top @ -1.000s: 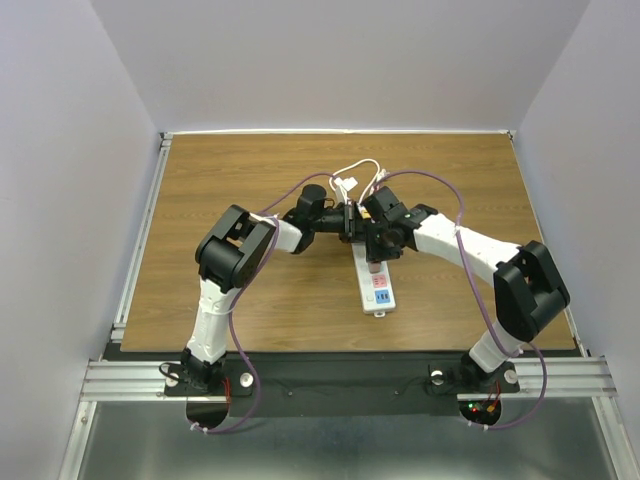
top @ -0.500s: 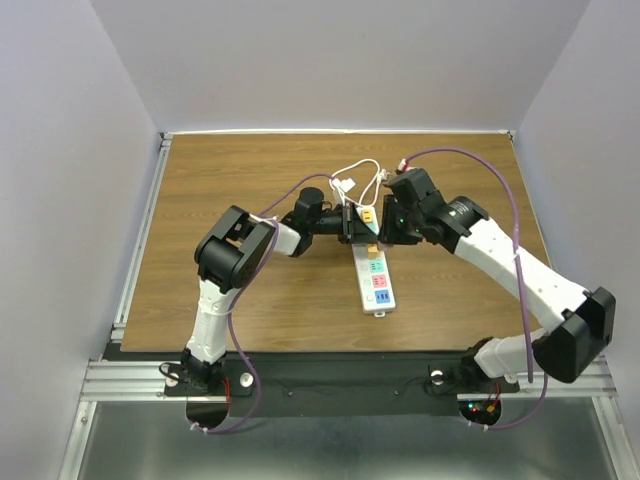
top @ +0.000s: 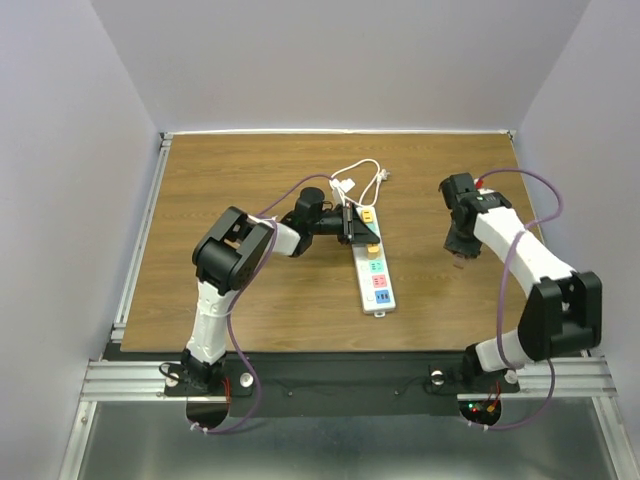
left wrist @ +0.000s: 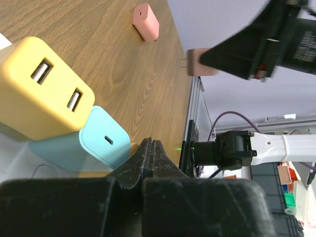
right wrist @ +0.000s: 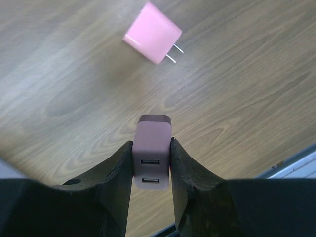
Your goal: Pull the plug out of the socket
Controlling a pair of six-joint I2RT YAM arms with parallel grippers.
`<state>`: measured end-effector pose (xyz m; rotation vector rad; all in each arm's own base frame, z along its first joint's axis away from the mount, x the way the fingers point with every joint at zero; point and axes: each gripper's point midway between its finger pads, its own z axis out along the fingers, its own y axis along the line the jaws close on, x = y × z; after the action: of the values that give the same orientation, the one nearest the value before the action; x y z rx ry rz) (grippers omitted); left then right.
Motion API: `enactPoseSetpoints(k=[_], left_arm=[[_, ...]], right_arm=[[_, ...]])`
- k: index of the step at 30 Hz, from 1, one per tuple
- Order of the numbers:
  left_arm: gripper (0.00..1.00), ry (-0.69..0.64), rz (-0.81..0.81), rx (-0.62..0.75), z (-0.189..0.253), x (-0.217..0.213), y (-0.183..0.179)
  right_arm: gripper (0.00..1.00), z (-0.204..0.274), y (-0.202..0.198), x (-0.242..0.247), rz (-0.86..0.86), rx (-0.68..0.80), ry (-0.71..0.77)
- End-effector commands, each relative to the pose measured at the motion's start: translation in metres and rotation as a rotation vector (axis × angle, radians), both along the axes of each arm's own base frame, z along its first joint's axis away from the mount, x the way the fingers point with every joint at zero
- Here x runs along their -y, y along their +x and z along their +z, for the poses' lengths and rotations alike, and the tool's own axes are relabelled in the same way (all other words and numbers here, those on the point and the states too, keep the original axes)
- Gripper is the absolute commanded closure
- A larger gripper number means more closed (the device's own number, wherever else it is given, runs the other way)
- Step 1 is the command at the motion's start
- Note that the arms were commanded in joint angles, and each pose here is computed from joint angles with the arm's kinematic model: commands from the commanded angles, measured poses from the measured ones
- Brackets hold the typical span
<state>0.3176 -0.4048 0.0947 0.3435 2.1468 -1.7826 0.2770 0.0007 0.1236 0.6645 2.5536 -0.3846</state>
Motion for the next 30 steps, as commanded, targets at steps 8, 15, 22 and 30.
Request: enactPoseSetpoints(k=[8, 15, 22, 30], left_arm=[[1.0, 0.143, 0.019, -0.079, -0.031, -0.013, -0.008], [1.0, 0.138, 0.019, -0.064, -0.021, -0.014, -0.007], [1.0, 0.09, 0.02, -0.001, 0.022, -0.011, -0.004], [1.0, 0.017, 0.022, 0.07, 0.071, -0.012, 0.024]], right_arm=[[0.99, -0.065, 0.01, 0.036, -0.158, -0.131, -0.094], [0.98, -0.074, 0.009, 0.052, -0.218, -0.147, -0.129], [0.25, -0.029, 0.038, 0.018, -0.057, -0.019, 0.065], [0.0, 0.009, 0.031, -0.019, 0.109, 0.078, 0.252]])
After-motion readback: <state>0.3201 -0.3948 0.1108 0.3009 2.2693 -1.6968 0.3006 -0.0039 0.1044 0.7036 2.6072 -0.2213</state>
